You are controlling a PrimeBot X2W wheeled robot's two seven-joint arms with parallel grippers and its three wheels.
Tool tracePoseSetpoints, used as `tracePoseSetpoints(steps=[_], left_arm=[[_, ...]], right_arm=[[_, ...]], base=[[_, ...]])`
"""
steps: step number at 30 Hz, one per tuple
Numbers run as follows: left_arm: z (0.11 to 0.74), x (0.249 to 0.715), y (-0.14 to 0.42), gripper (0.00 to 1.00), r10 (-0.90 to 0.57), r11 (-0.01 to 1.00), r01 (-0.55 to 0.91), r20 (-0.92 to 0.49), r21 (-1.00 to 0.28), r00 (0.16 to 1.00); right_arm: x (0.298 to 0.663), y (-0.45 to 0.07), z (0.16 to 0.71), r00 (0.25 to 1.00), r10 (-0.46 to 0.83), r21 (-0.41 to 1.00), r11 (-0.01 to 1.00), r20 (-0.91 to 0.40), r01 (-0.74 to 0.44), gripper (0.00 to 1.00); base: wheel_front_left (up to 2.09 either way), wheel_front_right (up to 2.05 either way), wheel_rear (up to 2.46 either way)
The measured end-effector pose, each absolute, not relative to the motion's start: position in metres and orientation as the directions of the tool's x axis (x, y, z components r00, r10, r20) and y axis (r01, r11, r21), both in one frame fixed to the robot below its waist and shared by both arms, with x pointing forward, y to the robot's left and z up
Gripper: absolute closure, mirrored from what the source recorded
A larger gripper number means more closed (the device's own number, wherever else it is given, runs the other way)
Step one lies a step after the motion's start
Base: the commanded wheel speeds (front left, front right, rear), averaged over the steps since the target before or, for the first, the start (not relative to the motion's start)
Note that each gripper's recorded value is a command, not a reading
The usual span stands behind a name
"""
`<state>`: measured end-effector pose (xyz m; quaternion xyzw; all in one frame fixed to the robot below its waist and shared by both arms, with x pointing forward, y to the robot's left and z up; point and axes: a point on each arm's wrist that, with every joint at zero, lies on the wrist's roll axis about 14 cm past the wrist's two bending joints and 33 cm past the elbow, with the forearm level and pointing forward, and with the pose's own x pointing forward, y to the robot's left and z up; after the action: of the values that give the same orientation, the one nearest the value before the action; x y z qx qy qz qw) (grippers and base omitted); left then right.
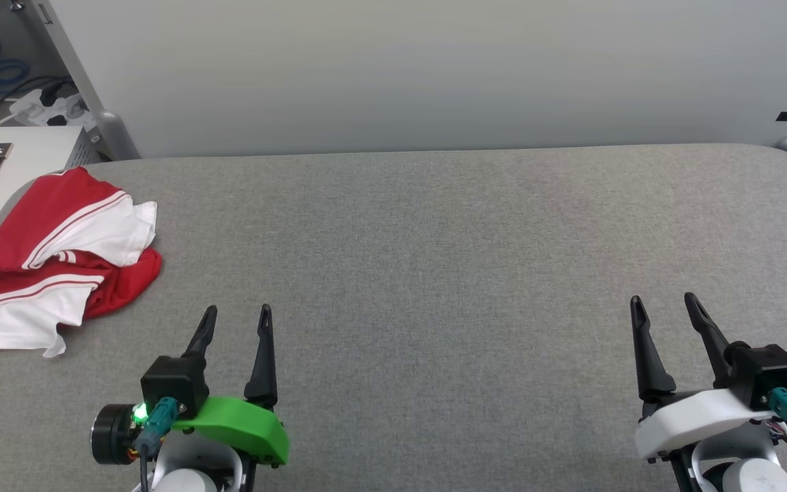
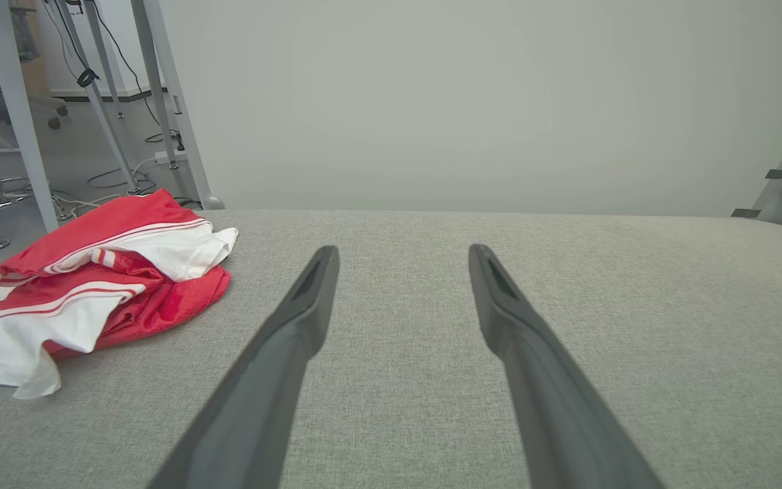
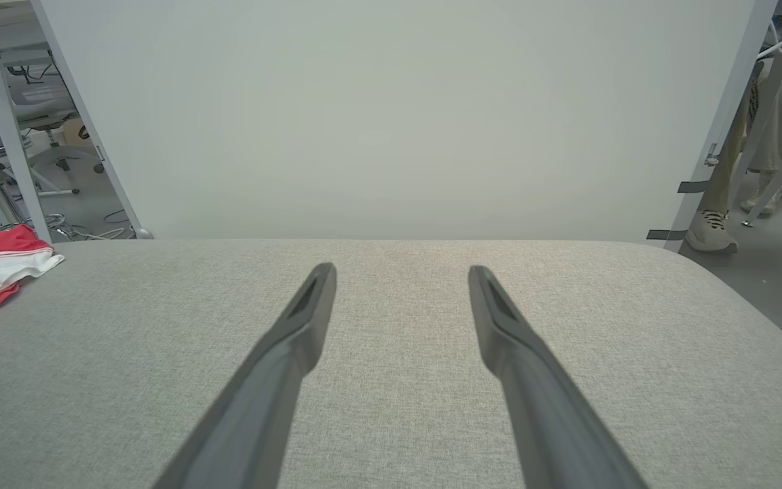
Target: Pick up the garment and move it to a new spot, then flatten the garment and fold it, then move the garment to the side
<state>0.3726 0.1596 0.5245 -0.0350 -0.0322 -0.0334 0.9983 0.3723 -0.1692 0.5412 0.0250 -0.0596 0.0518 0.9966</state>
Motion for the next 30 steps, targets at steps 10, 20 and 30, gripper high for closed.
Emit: tracePoseSetpoints(steps=[10, 20, 30], left_arm=[[0.522, 0.373, 0.158, 0.00, -0.067, 0.993, 0.074, 0.071, -0.088, 0.995], [0.513, 0.373, 0.155, 0.00, -0.077, 0.990, 0.084, 0.058, -0.114, 0.995], [0.511, 0.367, 0.166, 0.00, -0.040, 0.991, 0.048, 0.063, -0.129, 0.997]], right_arm=[[0.373, -0.170, 0.540, 0.986, 0.098, 0.049, 0.993, 0.131, -0.105, 0.00], [0.375, -0.171, 0.535, 0.988, 0.092, 0.057, 0.993, 0.128, -0.100, 0.00], [0.383, -0.156, 0.533, 0.981, 0.134, 0.061, 0.988, 0.137, -0.143, 0.00]], base=[[0.00, 0.00, 0.00], [0.00, 0.00, 0.00], [0.00, 0.00, 0.00]])
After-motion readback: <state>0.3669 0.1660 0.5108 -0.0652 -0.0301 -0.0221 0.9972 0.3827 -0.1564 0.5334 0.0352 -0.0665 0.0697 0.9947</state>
